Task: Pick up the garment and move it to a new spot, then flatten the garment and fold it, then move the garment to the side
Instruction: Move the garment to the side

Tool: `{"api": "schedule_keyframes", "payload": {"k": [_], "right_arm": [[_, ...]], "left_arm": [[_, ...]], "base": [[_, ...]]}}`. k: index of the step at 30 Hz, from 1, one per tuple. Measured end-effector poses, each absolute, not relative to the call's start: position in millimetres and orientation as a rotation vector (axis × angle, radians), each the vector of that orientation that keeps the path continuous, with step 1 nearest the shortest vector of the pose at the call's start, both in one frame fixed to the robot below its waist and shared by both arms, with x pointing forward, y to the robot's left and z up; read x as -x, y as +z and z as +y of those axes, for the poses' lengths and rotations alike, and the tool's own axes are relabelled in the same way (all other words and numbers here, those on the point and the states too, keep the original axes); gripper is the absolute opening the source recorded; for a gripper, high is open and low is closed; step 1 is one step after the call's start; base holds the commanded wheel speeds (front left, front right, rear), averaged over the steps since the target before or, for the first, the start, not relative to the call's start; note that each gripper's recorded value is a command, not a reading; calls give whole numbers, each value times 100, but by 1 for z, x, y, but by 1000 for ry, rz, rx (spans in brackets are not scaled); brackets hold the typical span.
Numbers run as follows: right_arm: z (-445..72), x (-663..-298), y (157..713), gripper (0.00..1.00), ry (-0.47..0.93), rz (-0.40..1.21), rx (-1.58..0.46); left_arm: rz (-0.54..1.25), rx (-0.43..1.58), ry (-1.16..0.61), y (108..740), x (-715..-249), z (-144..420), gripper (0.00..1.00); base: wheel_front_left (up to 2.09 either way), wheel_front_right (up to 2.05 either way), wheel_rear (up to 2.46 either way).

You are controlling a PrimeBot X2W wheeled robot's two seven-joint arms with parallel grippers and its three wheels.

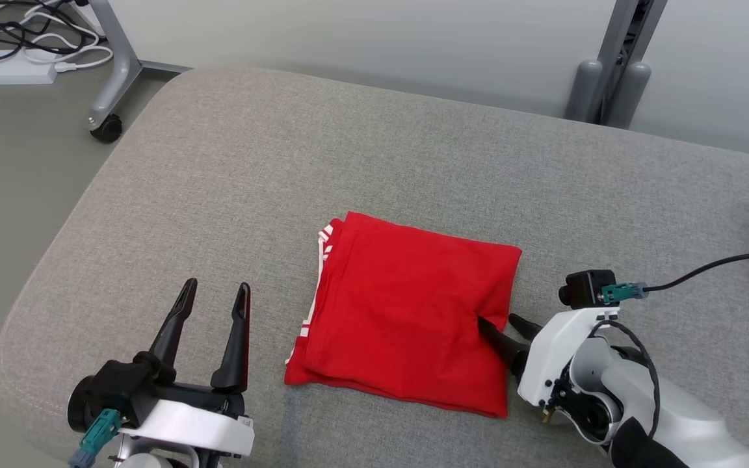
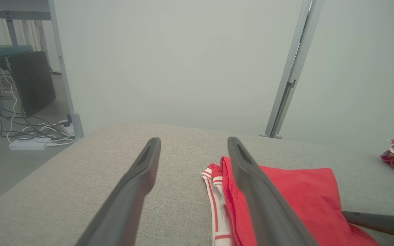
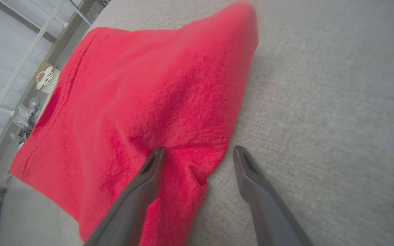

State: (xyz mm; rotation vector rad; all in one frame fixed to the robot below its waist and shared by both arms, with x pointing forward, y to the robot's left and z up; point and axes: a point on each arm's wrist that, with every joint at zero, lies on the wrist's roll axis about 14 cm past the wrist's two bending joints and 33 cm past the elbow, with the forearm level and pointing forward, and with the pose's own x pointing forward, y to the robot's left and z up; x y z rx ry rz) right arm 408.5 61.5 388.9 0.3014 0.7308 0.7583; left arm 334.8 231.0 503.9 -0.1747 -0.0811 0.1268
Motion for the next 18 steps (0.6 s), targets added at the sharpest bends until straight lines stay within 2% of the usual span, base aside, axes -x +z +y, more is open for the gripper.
{"api": "schedule_keyframes", "payload": {"k": [5,6,8,10,11,18], "right_arm": [[64,-406,386,100,749,784,-341],[65,-405,385,93,743,800,-360],[66,-404,384,50,743,814,-364],[69,-403,383,28,737,834,-392],[71,-402,383,0,737,843,-407],[73,-403,387,0,756,814,-388]], "left_arm": [[-78,177,127,503,-335,231,100],[-77,178,128,503,-335,231,100],[-76,180,128,502,-335,231,100],[-75,181,128,502,-336,231,100],[-75,182,128,502,-336,231,100],[-74,182,136,501,-335,234,100]], "base": [[0,0,0],[0,0,0],[0,0,0],[0,0,0],[0,0,0],[0,0,0]]}}
